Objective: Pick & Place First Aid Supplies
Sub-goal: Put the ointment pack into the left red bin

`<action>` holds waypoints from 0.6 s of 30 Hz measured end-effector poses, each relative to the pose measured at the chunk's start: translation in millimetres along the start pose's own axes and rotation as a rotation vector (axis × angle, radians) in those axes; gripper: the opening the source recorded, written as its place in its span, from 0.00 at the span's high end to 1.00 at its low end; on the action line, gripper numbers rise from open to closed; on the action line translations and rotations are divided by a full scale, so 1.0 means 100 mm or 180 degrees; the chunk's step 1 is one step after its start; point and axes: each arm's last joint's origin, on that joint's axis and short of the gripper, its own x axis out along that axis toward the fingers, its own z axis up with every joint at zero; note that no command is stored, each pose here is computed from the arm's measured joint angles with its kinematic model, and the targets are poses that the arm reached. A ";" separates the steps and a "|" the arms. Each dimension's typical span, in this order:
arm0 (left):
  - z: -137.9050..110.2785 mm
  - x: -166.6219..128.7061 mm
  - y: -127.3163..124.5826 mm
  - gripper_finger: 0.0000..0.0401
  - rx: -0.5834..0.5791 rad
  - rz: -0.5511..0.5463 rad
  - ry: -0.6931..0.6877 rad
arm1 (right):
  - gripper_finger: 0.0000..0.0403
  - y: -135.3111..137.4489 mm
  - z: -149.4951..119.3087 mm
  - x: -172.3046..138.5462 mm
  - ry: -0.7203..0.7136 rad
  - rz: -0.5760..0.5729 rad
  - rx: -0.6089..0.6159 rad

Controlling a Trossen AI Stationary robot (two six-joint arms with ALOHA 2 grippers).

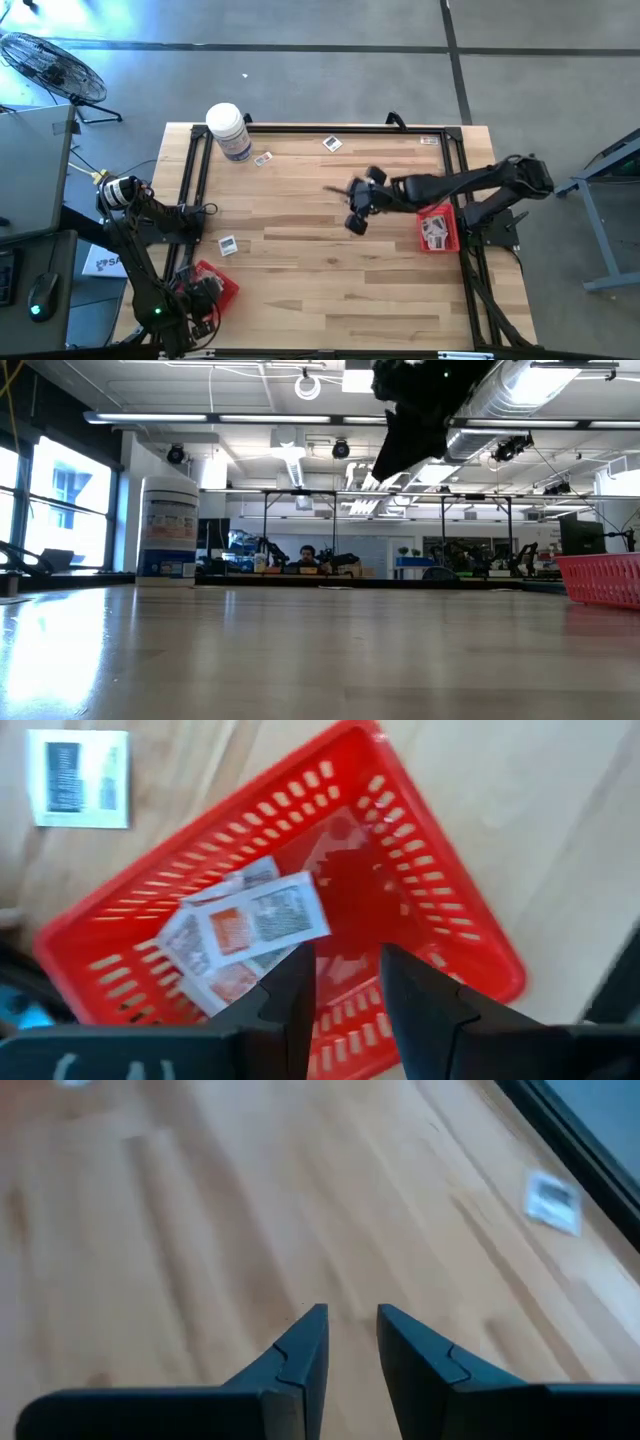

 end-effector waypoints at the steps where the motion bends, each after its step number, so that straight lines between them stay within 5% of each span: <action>1: 0.00 0.00 -0.01 0.72 -0.0008 -0.0033 0.0003 | 0.79 -0.07 0.01 0.02 0.0049 -0.0062 0.0084; 11: -0.01 -0.01 -0.13 0.72 -0.0110 -0.0404 0.0035 | 0.79 -0.93 -0.03 0.15 0.0494 -0.1354 0.0849; 18: -0.01 -0.02 -0.20 0.72 -0.0170 -0.0629 0.0054 | 0.79 -1.51 -0.11 0.19 0.0589 -0.2088 0.1931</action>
